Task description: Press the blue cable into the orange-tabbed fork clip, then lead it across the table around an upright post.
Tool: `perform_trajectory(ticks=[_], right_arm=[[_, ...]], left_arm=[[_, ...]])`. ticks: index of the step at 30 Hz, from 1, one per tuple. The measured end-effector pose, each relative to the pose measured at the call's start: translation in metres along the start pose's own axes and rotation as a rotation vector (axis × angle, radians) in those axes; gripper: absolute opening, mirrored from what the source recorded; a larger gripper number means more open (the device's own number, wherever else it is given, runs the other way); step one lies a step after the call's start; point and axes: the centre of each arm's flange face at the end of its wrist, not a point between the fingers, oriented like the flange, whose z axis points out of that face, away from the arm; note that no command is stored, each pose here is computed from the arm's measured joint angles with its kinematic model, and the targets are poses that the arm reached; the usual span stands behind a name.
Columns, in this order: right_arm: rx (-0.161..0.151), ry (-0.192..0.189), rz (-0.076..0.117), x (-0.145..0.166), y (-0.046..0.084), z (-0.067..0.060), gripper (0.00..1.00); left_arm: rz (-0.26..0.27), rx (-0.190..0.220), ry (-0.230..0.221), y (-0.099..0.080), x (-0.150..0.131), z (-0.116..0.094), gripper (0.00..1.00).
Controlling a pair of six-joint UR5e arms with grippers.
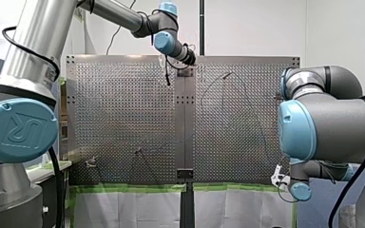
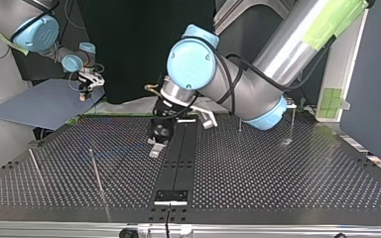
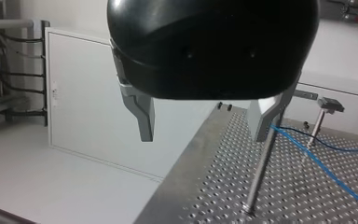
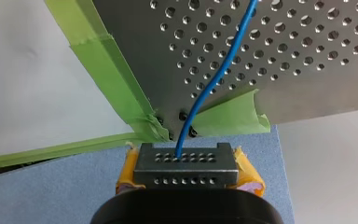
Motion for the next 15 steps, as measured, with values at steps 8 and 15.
perform_trajectory(ticks=[8,15], right_arm=[[0.001,-0.002,0.001,0.000,-0.001,0.000,0.00],[0.008,-0.003,0.001,-0.001,-0.003,0.000,0.00]], left_arm=[[0.015,-0.006,0.002,0.012,0.027,0.000,0.98],[0.032,-0.005,0.003,0.021,0.051,-0.004,0.98]])
